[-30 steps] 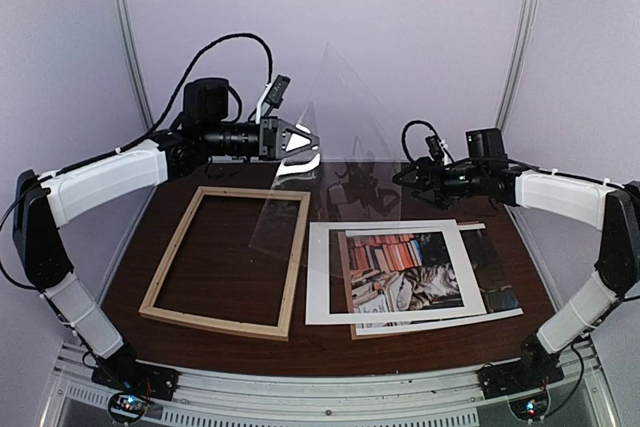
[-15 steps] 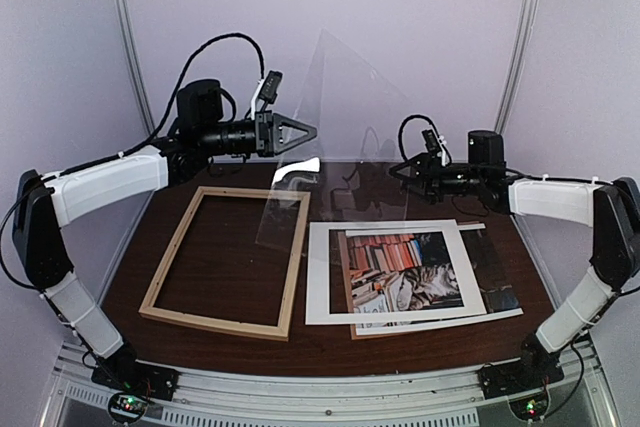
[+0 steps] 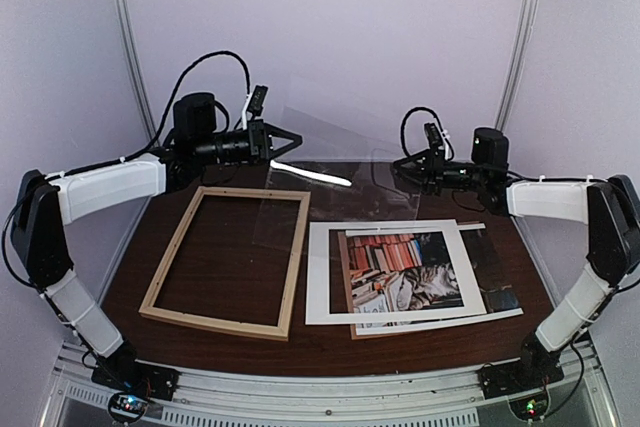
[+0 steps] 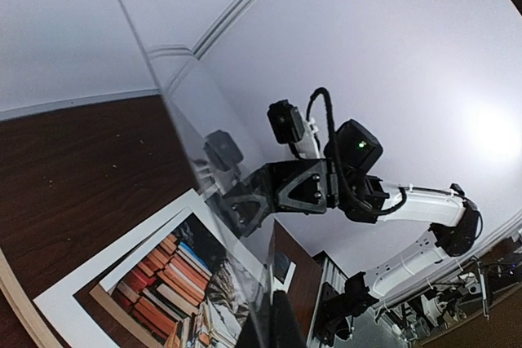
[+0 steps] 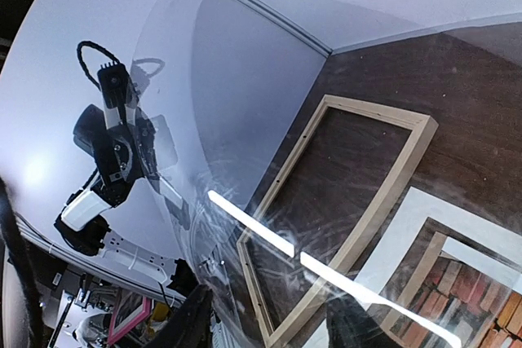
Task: Put the photo into the frame
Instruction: Pass from the left arm to the right
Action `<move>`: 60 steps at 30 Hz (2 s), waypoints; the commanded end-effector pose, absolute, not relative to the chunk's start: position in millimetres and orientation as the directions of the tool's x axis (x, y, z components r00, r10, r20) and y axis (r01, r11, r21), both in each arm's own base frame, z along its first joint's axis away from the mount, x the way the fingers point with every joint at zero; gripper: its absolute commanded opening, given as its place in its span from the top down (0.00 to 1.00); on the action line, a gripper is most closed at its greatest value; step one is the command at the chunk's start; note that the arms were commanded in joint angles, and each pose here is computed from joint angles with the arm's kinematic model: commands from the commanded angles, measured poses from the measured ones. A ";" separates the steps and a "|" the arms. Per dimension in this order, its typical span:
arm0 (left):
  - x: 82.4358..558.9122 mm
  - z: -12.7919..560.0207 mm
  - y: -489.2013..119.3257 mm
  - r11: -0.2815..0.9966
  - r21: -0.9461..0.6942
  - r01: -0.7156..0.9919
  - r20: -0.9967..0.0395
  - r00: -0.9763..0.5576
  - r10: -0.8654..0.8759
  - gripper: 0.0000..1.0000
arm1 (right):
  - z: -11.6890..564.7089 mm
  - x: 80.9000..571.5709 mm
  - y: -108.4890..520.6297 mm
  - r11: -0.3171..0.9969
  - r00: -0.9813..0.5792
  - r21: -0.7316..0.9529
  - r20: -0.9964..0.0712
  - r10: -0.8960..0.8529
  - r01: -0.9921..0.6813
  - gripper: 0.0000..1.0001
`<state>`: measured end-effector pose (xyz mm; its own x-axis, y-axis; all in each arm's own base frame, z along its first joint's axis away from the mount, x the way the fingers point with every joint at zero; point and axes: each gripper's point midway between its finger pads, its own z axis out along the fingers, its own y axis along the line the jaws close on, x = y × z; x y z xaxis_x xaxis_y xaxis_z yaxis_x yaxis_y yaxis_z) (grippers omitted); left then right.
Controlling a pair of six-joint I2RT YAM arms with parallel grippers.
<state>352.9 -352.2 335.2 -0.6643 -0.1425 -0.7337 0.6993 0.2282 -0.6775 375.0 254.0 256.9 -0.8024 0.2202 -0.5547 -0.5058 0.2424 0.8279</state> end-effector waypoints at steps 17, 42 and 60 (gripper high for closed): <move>378.4 285.5 -330.1 0.454 -0.706 0.544 -0.676 -0.708 -0.204 1.00 | 260.0 370.0 245.4 0.375 -0.778 0.768 -0.606 0.163 -0.520 0.92; 384.6 229.6 -300.6 0.654 -0.618 0.436 -0.663 -0.736 -0.136 0.49 | 278.1 362.5 242.6 0.438 -0.772 0.720 -0.630 0.088 -0.538 1.00; 431.1 111.8 -54.2 0.991 0.054 -0.121 -0.469 -0.879 -0.082 0.18 | 308.3 338.8 235.6 0.481 -0.783 0.696 -0.622 0.032 -0.533 1.00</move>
<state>438.0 -100.8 143.6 -0.8171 -0.1485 -0.5571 -0.0483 0.9805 -0.1905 347.8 234.2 269.2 -0.8297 0.0162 -0.5580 -0.4707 0.5170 0.7150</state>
